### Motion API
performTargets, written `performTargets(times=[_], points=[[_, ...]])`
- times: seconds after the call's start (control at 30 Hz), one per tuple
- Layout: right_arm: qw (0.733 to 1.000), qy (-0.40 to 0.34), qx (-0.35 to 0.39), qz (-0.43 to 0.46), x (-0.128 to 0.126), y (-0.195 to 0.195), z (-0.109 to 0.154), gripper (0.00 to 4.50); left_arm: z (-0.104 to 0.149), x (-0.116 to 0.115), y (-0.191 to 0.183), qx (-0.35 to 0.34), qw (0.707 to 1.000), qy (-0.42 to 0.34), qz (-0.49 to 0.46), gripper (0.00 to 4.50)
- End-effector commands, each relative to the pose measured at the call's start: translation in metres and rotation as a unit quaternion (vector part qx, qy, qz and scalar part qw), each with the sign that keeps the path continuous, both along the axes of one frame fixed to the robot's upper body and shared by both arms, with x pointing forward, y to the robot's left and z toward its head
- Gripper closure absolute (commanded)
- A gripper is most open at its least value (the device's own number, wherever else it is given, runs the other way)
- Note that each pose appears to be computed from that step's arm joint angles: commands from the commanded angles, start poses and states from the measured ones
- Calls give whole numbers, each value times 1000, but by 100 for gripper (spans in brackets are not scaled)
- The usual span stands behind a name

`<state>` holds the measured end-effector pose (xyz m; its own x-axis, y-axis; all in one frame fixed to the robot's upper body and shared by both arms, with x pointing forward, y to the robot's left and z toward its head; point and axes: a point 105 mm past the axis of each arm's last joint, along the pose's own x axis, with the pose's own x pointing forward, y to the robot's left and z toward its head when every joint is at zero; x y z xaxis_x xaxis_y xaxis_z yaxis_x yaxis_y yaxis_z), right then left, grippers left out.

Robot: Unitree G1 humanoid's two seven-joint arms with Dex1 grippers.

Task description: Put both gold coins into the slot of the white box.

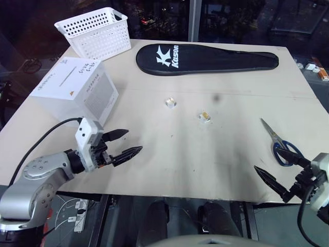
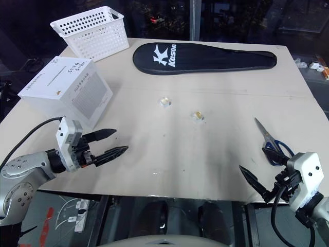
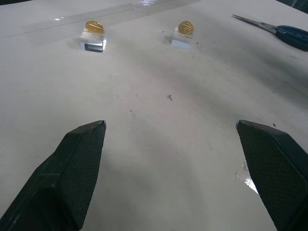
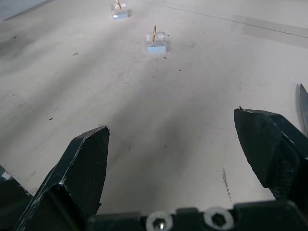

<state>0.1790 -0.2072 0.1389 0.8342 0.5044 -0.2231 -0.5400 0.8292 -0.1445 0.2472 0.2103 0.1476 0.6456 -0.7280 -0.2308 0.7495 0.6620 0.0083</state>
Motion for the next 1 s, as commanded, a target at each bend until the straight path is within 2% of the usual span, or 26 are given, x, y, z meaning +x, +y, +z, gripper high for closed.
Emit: performTargets(times=[0.03, 0.13, 0.3, 0.4, 0.5, 0.6, 0.63, 0.77, 0.87, 1.0], points=[[998, -13, -29, -45, 8, -10, 3, 0, 21, -1, -17, -13, 998, -29, -46, 8], [994, -6, -38, -102, 28, -20, 5, 0, 45, -6, -54, -37, 990, -48, -130, 8], [993, -10, -34, -110, 49, -11, 16, 0, 57, -6, -71, -37, 984, -61, -161, 8], [997, -12, -19, -80, 71, 17, 24, 0, 57, -1, -75, -35, 985, -66, -154, 8], [999, 5, -2, -44, 104, 56, 26, 0, 54, 0, -76, -32, 986, -65, -148, 8], [999, 25, 12, -32, 132, 87, 26, 80, 53, 2, -73, -24, 987, -72, -138, 0], [999, 25, 3, -27, 138, 95, 26, 126, 53, 2, -71, -24, 988, -72, -134, 0], [999, 48, 9, -19, 154, 117, 23, 126, 51, -1, -62, -19, 990, -71, -120, 0], [998, 55, 11, -7, 159, 128, 24, 197, 49, -6, -56, -18, 991, -69, -111, 0], [998, 60, 10, 0, 166, 133, 25, 197, 48, -11, -49, -16, 993, -71, -98, 0]])
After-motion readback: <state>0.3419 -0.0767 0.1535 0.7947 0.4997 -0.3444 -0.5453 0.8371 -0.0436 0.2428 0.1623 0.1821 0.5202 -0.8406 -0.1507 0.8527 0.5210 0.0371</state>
